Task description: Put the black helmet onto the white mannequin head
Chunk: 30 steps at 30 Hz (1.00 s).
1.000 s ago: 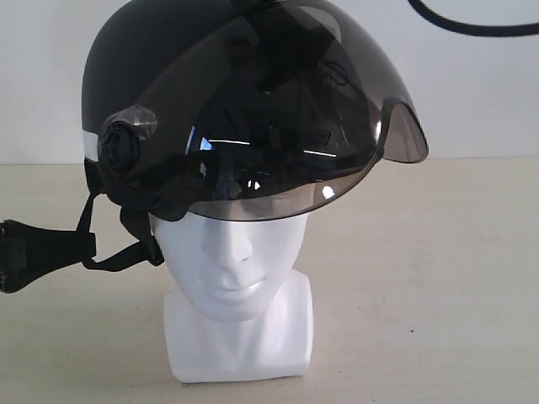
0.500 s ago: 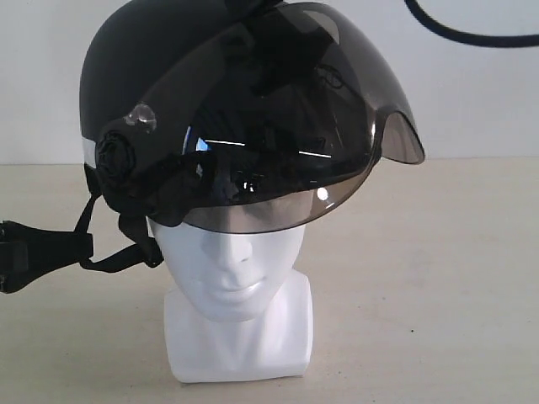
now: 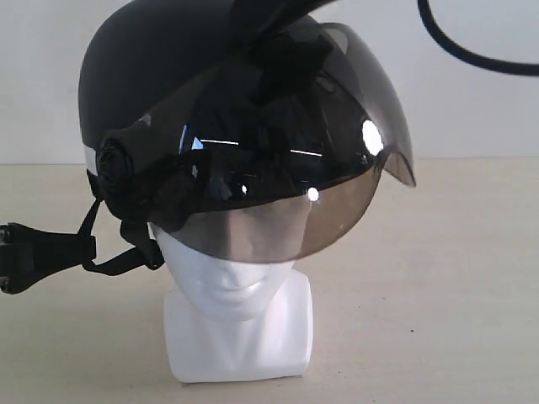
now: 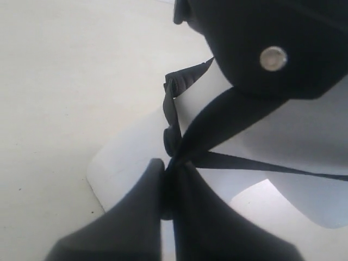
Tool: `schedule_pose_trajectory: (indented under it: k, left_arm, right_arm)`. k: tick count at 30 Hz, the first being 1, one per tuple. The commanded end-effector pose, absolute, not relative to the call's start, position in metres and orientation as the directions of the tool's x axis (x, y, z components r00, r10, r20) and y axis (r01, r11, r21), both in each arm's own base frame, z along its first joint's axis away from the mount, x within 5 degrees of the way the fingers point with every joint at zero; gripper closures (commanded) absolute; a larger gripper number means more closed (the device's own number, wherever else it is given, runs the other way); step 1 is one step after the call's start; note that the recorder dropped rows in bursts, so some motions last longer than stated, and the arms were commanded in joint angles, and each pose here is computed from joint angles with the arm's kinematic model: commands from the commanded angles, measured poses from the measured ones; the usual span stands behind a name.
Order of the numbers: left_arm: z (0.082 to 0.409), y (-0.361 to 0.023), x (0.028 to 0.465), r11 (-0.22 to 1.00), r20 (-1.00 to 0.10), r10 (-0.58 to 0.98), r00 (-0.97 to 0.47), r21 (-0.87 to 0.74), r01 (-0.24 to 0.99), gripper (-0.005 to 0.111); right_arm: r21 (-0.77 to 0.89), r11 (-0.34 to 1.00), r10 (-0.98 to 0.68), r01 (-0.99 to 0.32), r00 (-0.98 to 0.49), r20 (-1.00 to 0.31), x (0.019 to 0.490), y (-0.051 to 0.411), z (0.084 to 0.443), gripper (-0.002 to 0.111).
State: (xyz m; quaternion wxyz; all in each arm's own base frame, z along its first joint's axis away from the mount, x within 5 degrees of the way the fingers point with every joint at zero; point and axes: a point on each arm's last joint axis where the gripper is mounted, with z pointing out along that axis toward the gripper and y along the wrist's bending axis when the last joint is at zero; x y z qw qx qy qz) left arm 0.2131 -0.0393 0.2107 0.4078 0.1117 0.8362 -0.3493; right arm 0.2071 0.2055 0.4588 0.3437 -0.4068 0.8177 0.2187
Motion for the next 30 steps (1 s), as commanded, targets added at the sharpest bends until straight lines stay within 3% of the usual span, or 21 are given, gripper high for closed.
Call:
schedule_pose_trajectory:
  k: [1, 22, 30]
  left_arm:
    - [0.190, -0.029, 0.216, 0.821, -0.727, -0.037, -0.686, -0.413, 0.393, 0.102]
    - [0.190, -0.025, 0.218, 0.849, -0.743, -0.030, -0.668, -0.372, 0.375, 0.102]
    - [0.203, -0.041, 0.210, 0.712, -0.768, -0.038, -0.640, -0.470, 0.522, 0.102]
  right_arm:
    - [0.078, 0.577, -0.595, -0.813, -0.484, -0.641, 0.206, 0.202, 0.437, 0.109]
    - [0.105, 0.553, -0.607, -0.827, -0.486, -0.629, 0.204, 0.205, 0.431, 0.109]
    - [0.070, 0.564, -0.619, -0.823, -0.477, -0.624, 0.206, 0.202, 0.430, 0.109]
